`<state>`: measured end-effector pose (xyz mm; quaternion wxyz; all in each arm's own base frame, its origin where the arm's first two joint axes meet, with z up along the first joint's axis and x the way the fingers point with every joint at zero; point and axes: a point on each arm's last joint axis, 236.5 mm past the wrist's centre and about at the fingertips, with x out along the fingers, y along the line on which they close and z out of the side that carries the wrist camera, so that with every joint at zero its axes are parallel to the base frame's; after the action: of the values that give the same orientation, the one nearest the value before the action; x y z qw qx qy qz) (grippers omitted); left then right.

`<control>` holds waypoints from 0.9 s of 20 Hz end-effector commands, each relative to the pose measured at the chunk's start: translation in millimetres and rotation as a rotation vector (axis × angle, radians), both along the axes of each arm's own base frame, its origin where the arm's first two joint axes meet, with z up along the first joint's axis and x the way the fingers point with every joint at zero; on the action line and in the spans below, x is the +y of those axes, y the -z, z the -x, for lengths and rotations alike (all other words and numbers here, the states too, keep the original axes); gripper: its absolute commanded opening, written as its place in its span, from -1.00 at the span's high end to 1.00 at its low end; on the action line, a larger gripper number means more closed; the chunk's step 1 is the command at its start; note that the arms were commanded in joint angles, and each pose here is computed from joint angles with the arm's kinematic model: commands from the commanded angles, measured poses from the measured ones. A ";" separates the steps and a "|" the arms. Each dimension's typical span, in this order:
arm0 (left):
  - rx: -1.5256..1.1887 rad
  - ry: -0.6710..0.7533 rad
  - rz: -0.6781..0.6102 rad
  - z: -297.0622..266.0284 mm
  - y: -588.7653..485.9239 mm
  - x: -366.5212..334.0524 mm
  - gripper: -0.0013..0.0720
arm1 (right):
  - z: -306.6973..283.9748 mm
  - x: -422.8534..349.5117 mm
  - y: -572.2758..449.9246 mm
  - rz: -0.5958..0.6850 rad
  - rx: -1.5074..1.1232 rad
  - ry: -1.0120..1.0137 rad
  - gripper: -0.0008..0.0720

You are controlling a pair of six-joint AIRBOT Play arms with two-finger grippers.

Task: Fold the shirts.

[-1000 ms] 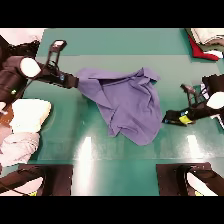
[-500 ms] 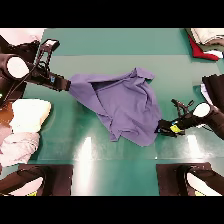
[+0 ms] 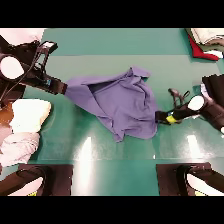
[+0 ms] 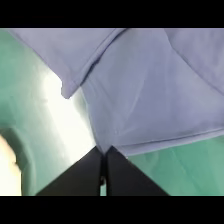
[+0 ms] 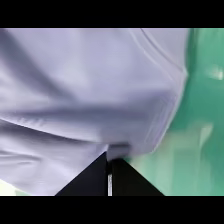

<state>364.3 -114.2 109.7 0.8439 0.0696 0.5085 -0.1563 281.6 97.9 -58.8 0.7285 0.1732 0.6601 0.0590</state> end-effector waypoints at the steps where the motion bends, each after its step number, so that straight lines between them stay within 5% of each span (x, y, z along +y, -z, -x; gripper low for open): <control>1: 0.073 0.030 0.006 29.6 -4.1 -0.6 0.90 | -55.0 -40.0 -40.2 0.075 -0.140 0.057 0.93; 7: 0.258 0.085 -0.040 82.2 31.9 8.6 0.90 | -102.1 -77.2 -75.4 0.100 -0.209 0.079 0.92; 8: 0.273 0.083 -0.049 90.0 38.2 12.1 0.90 | -103.2 -79.7 -81.5 0.101 -0.212 0.081 0.80; 9: 0.288 0.081 -0.061 96.6 44.7 15.8 0.90 | -101.5 -84.6 -87.7 0.100 -0.201 0.088 0.10; 10: 0.300 0.079 -0.071 102.3 51.5 19.1 0.90 | -95.8 -89.0 -90.0 0.097 -0.176 0.092 -0.21; 18: 0.318 0.074 -0.076 108.4 68.5 21.4 0.90 | -14.4 -80.3 -18.2 0.062 0.125 0.043 -0.21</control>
<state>256.7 -94.1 44.2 0.7431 0.0934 0.6381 -0.1785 330.9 11.1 -16.5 0.7364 0.1659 0.6558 0.0083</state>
